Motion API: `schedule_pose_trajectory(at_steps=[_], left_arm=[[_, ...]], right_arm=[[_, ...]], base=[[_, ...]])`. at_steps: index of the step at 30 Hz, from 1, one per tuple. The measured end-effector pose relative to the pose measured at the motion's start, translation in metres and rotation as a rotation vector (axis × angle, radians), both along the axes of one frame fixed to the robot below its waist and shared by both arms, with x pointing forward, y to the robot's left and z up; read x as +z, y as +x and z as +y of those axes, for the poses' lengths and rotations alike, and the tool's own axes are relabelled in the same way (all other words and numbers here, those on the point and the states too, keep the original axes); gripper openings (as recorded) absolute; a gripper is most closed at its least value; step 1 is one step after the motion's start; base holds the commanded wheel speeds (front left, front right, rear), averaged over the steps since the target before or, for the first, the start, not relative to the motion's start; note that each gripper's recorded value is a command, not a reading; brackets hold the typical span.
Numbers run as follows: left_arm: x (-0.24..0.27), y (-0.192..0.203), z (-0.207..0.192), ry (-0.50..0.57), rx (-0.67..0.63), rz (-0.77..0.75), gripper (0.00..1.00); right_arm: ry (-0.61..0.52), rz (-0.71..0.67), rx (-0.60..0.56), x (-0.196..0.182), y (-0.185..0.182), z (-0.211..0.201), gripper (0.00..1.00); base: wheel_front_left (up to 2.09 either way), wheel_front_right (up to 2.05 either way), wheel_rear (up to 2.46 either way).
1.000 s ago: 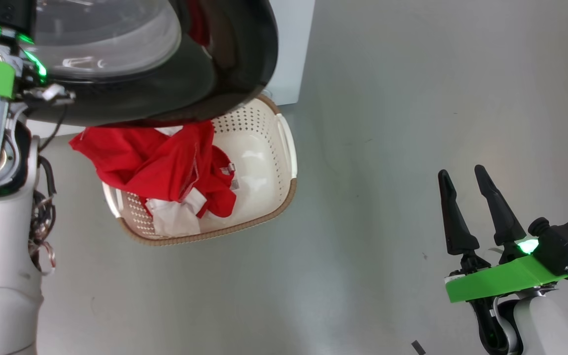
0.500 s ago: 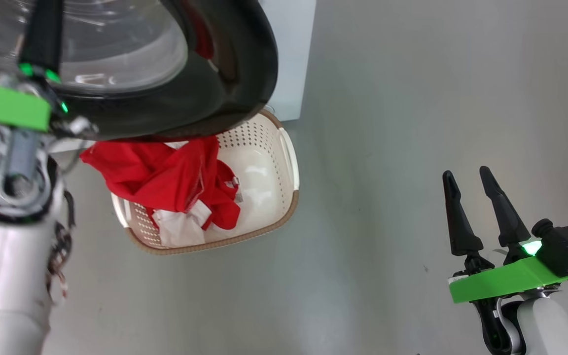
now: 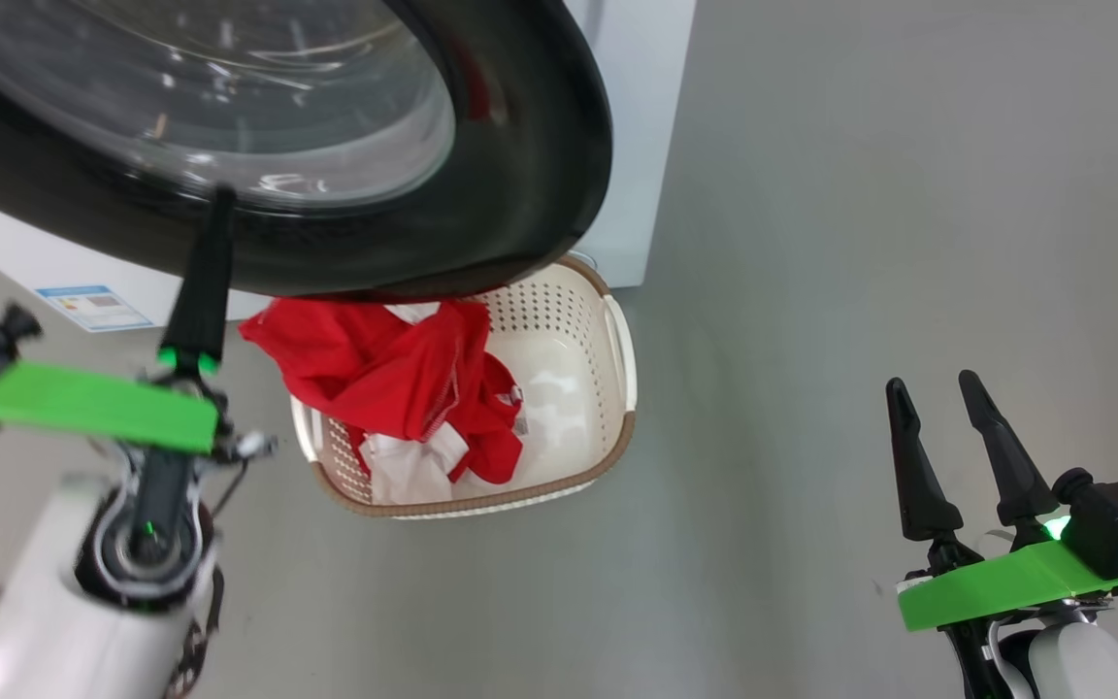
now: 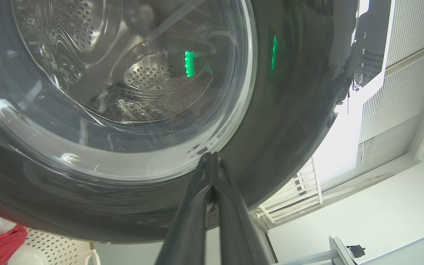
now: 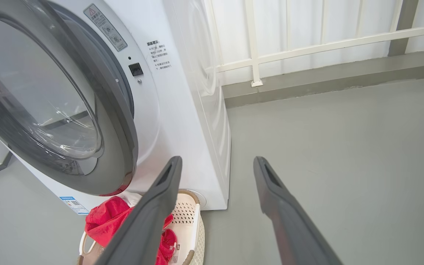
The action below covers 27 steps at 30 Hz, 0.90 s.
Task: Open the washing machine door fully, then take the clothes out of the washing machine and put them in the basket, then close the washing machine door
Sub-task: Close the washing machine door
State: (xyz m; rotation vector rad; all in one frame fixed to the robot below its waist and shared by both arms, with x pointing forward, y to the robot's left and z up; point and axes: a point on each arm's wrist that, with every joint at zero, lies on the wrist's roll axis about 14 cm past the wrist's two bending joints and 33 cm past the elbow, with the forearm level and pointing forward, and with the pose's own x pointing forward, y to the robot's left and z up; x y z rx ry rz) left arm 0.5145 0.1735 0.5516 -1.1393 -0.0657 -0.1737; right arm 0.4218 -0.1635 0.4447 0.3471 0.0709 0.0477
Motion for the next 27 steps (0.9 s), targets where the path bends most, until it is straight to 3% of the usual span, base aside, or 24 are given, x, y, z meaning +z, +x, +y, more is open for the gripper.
schedule_pose_trajectory(at_steps=[23, 24, 26, 27], left_arm=[[-0.084, -0.104, 0.066, 0.179, 0.191, 0.222, 0.00], [-0.086, -0.107, 0.068, 0.183, 0.199, 0.228, 0.04], [-0.089, -0.114, 0.072, 0.193, 0.212, 0.237, 0.24], [-0.090, -0.118, 0.074, 0.200, 0.219, 0.241, 0.26]], right_arm=[[-0.008, -0.004, 0.010, 0.007, -0.020, 0.003, 1.00], [-0.009, -0.006, 0.010, 0.007, -0.020, 0.003, 1.00], [-0.013, -0.012, 0.011, 0.009, -0.021, 0.003, 1.00], [-0.013, -0.011, 0.010, 0.009, -0.022, 0.002, 1.00]], base=[[0.00, 0.00, 0.00], [0.00, 0.00, 0.00], [0.00, 0.00, 0.00], [0.00, 0.00, 0.00]])
